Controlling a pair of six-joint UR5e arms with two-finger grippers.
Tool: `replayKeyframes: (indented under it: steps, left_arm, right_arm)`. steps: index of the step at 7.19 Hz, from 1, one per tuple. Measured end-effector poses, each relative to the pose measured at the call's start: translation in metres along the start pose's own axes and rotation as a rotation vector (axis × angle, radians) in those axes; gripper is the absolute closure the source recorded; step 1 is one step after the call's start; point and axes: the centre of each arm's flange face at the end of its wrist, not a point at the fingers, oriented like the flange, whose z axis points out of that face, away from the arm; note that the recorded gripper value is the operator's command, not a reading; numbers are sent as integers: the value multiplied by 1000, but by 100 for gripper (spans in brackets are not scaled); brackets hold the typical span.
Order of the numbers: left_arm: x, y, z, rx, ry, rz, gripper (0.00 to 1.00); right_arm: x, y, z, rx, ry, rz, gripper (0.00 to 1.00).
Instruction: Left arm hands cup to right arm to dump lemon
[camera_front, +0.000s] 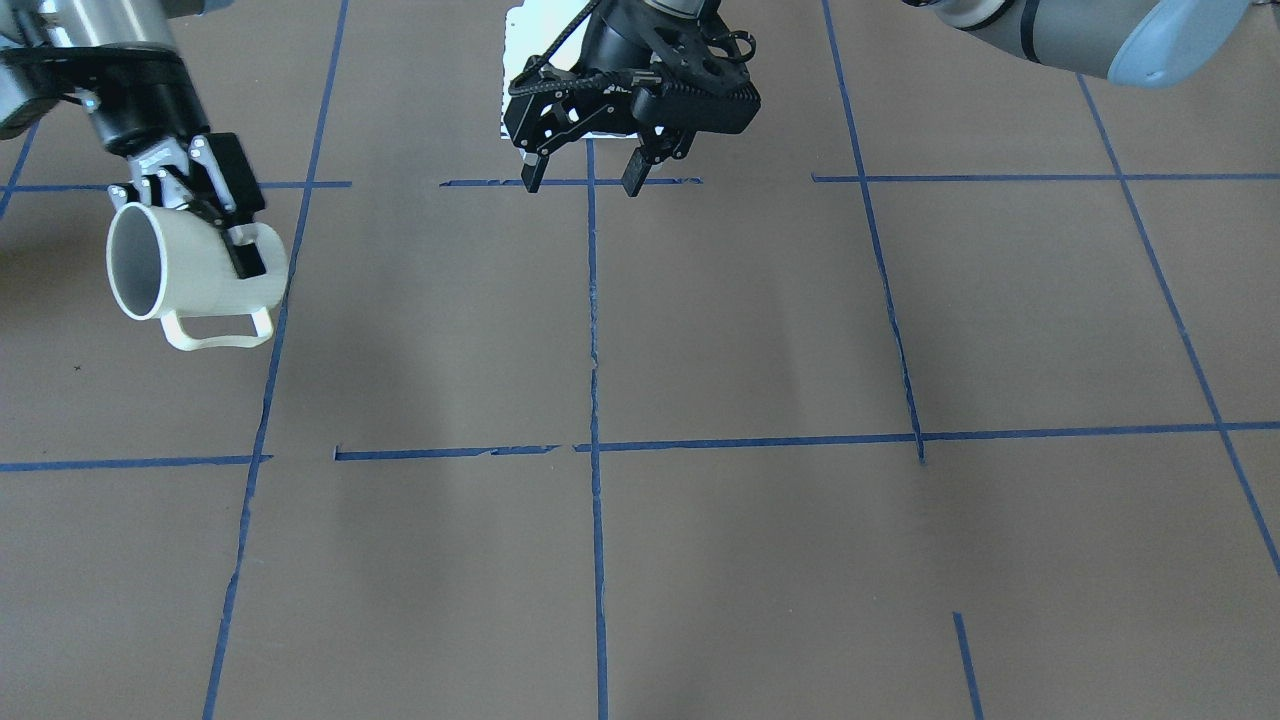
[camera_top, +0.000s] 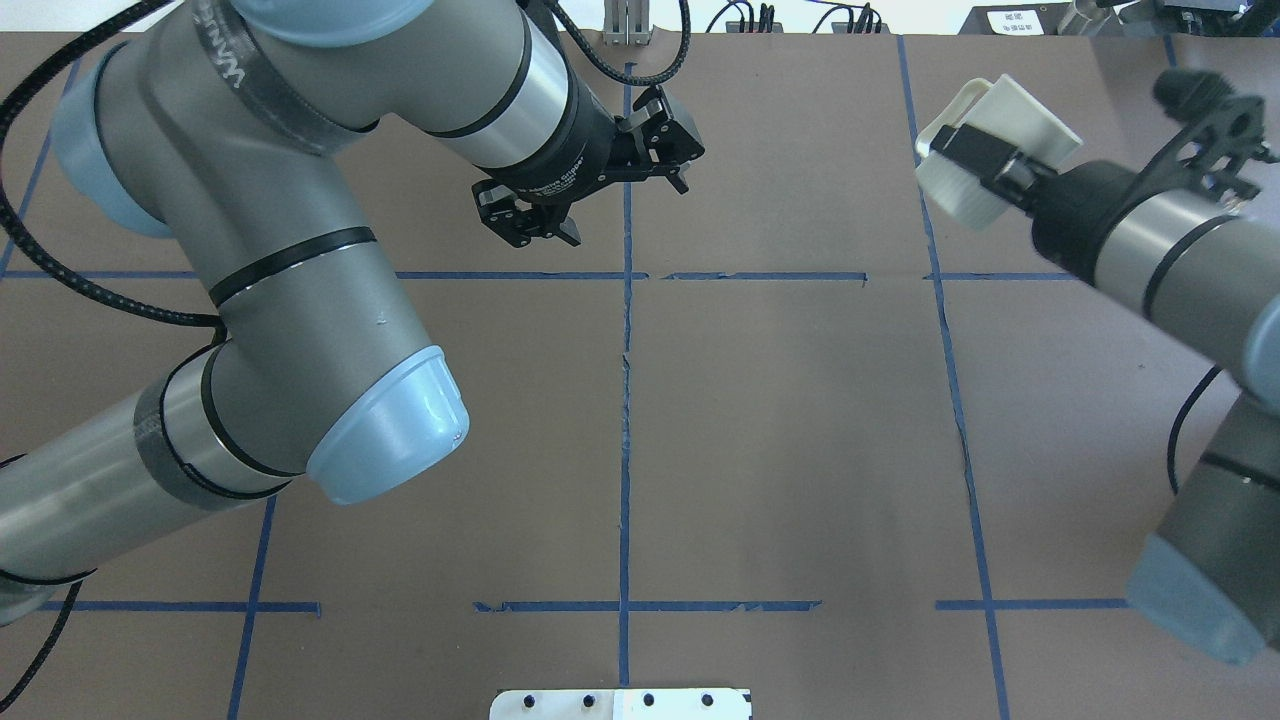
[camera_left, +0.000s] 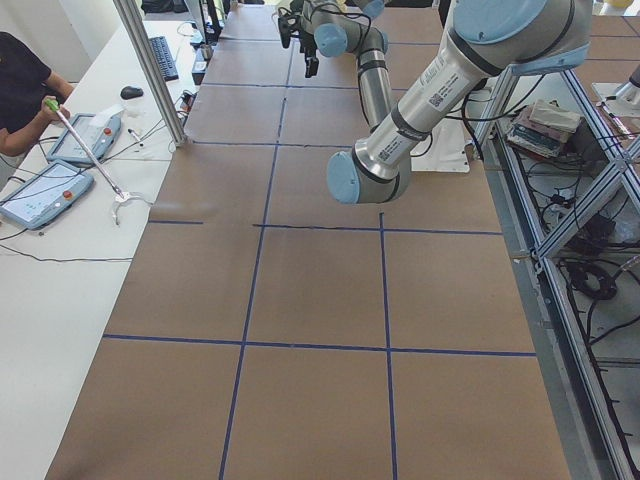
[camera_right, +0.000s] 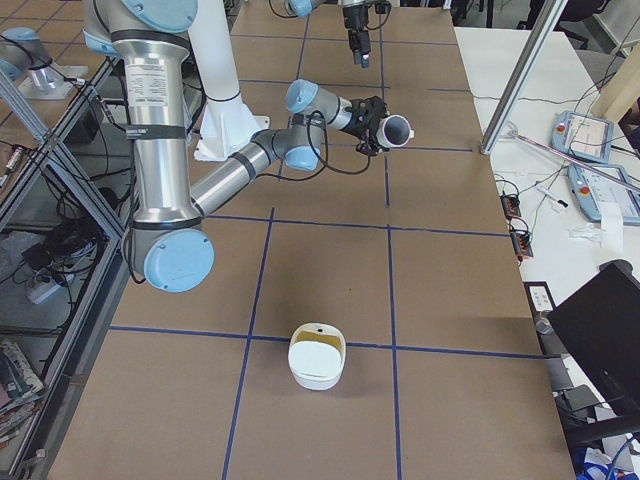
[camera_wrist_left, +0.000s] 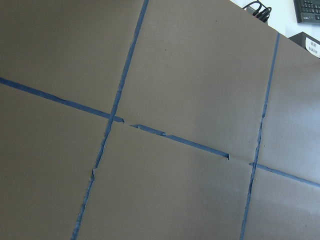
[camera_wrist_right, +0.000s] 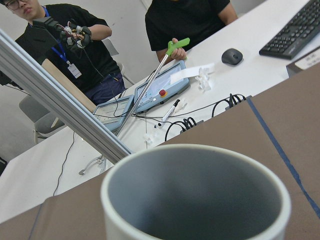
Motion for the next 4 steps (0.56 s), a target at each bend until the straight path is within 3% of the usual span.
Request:
replayKeyframes:
  steps: [2,4]
  left_arm:
    - [4,-6,5,-9,-17,-13,0]
    - [4,-2,7,-66,-26,-20,0]
  right_arm:
    - [-66,79,-1,64,65,-230,78]
    - [-107,147,5,116,123,-407,82]
